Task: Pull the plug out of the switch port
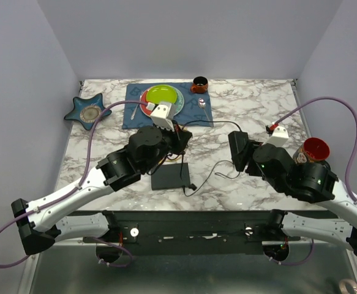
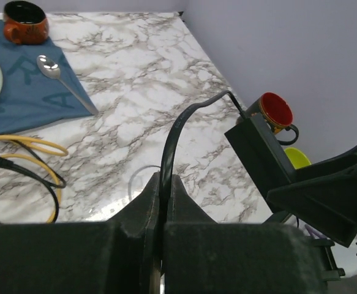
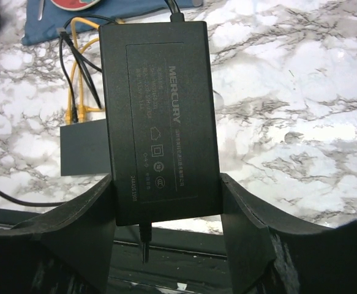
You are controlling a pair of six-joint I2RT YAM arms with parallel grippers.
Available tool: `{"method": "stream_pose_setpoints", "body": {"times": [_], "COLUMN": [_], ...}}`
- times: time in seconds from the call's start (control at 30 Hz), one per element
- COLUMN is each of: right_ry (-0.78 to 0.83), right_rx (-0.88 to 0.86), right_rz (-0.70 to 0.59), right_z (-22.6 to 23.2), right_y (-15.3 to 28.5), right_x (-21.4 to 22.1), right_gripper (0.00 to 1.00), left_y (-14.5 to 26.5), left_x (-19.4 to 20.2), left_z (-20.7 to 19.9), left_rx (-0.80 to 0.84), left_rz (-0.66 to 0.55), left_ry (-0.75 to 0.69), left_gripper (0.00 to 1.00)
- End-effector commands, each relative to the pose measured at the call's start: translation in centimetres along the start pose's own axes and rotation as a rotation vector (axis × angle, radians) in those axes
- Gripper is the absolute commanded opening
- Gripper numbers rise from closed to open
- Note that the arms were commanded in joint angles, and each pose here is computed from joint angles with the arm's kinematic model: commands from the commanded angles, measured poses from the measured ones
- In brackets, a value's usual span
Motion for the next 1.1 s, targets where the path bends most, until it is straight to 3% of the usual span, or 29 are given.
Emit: {"method": "stream_pose_setpoints", "body": {"times": [0.0,0.13,0.3,0.4,0.8,1.07], "right_ry": [-0.009,0.016,0.087,0.124,0.271,0.298], "right_rx": [-0.013,-0.065,-0.306,-0.445,-0.724,-0.808], "right_rz": [-0.068,-0.060,-0.011,0.016,0.266,0.371], "right_z": [1.1,2.7,8.9,13.1,29.4,35.5], "right_y": [0.0,-0.4,-0.9,-0.7,-7.6,-12.2], "right_x": [-2.1,-2.2,-2.0,-2.4,1.4,5.2], "right_gripper": [0.01,0.01,0.01,0.01,0.01,0.01], "left_y": [3.8,7.8,12.6,13.2,15.9,17.7], "left_x": [-1.4,-3.4,-5.6,-5.1,-2.8,-0.1], "left_z": [4.8,7.9,11.4,13.3,22.3,28.4], "left_rx": [-0.240,-0.380,-0.563,-0.668,-0.984,-1.209], "left_rz": [-0.011,-0.085,-0.168,-0.143,-0.083,-0.083], "left_ry": [-0.037,-0.017,0.021,0.007,0.155,0.286], "left_gripper": [0.00,0.00,0.00,0.00,0.00,0.00]}}
Point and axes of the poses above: each gripper's point midway between its finger pads, its own y axis back along the fingers, its own z axis along the line the jaws close on, x = y × z, the point moved 1 cm from there along y, back along the fingers, and after that the axes turned 1 degree about -y, right-handed, at the moved point
